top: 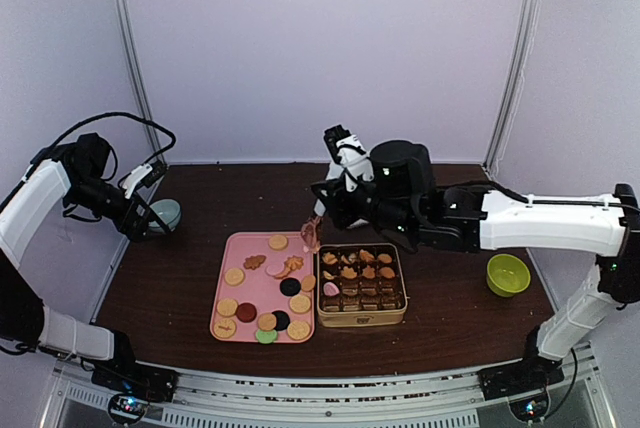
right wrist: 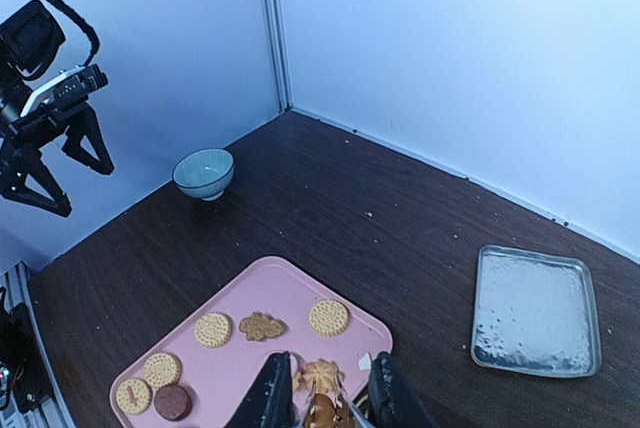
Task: Pack the cookies
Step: Pick up the fake cookies from the plate, then place the fake cookies in the empty pocket of the box.
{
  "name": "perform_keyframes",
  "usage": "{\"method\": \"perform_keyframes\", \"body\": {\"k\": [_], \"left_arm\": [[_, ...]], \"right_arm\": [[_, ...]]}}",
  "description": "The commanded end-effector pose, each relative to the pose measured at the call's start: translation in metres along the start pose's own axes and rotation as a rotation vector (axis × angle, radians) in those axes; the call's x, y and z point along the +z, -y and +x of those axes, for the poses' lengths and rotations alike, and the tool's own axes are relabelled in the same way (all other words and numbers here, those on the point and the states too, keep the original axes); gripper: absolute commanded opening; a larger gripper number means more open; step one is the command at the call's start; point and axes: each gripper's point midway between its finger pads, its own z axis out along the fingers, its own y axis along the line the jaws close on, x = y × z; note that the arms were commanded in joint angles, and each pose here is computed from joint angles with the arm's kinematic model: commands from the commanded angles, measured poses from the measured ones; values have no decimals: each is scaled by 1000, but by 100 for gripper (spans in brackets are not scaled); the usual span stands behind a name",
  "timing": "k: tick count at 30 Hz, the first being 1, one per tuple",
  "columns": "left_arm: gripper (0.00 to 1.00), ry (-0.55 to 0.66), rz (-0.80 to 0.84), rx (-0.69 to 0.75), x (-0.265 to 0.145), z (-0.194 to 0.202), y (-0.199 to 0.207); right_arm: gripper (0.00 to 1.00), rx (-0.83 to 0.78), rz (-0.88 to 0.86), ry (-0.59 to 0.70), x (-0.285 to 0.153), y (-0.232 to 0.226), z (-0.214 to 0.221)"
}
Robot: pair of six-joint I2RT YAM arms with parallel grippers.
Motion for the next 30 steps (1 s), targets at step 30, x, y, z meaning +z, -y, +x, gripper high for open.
{"method": "perform_keyframes", "body": {"k": [30], "left_arm": [[98,10,28,5,1,-3,1]], "right_arm": [[14,-48,43,-130,-43,18,67]]}}
